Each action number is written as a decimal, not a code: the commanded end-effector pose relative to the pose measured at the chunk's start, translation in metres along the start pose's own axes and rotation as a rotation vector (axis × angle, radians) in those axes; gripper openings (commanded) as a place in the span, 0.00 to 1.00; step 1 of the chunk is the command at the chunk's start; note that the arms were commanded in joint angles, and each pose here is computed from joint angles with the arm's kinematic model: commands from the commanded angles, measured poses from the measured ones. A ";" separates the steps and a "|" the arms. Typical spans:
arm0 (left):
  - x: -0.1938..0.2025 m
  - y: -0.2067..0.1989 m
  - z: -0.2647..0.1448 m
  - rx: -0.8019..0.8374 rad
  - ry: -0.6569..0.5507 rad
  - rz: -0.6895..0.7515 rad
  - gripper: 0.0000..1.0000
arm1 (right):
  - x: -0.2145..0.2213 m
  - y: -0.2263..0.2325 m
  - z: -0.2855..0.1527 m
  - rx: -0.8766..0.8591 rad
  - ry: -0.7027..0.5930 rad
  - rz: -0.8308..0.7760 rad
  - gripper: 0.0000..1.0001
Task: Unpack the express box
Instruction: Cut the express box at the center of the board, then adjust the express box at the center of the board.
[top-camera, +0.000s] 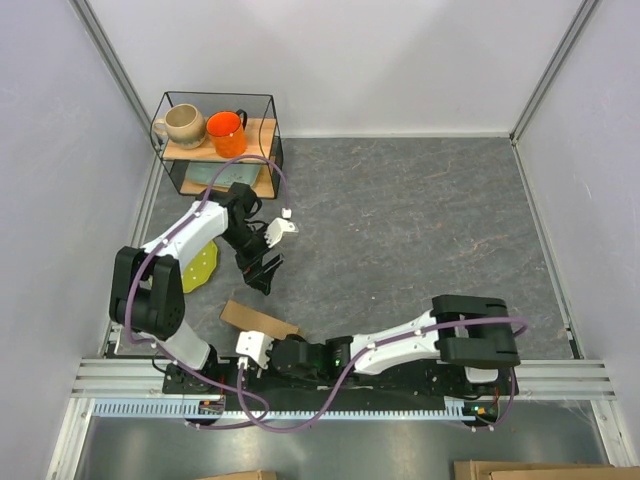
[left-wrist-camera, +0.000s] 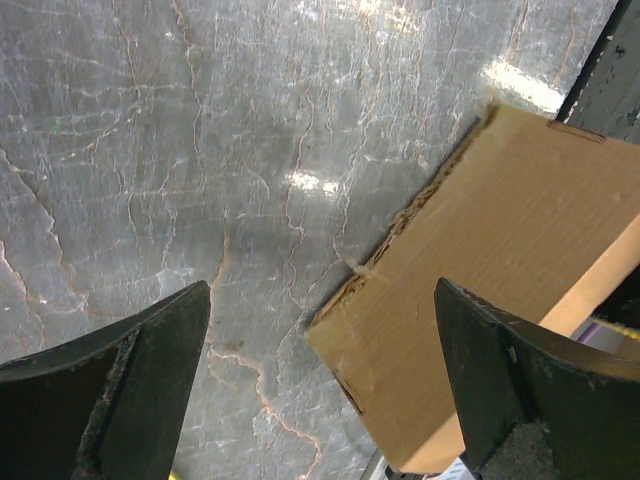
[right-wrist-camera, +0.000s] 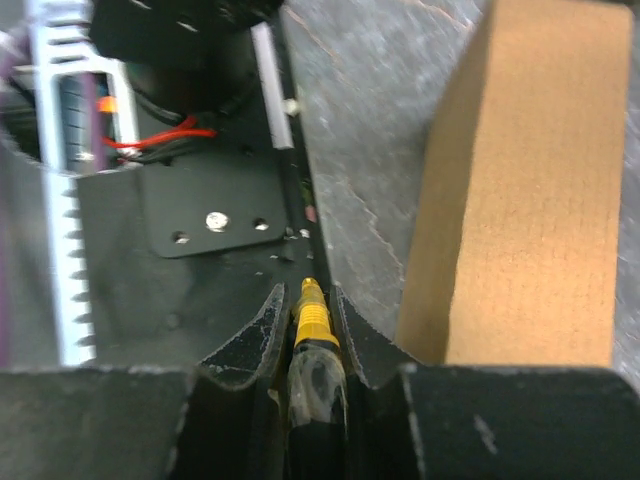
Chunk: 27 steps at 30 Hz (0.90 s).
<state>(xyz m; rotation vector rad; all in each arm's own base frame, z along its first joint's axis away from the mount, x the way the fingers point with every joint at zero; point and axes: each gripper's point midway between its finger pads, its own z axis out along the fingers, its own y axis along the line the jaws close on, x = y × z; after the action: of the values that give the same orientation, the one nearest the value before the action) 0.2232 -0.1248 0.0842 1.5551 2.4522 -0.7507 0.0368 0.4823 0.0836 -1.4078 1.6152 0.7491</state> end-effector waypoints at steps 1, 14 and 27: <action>-0.024 0.001 -0.002 -0.017 -0.047 0.034 0.99 | -0.006 -0.049 0.010 0.302 -0.028 -0.115 0.00; -0.072 0.014 0.006 -0.037 -0.023 0.077 1.00 | -0.008 -0.159 -0.017 0.735 -0.104 -0.080 0.00; -0.077 0.026 0.018 -0.016 0.024 0.087 1.00 | -0.052 -0.157 -0.045 0.500 -0.200 0.011 0.00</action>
<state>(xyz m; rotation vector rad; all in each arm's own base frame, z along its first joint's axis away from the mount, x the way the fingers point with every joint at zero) 0.2805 -0.1830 0.0877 1.6428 2.3558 -0.6904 0.1822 0.4398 0.1244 -0.9989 1.5455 0.3270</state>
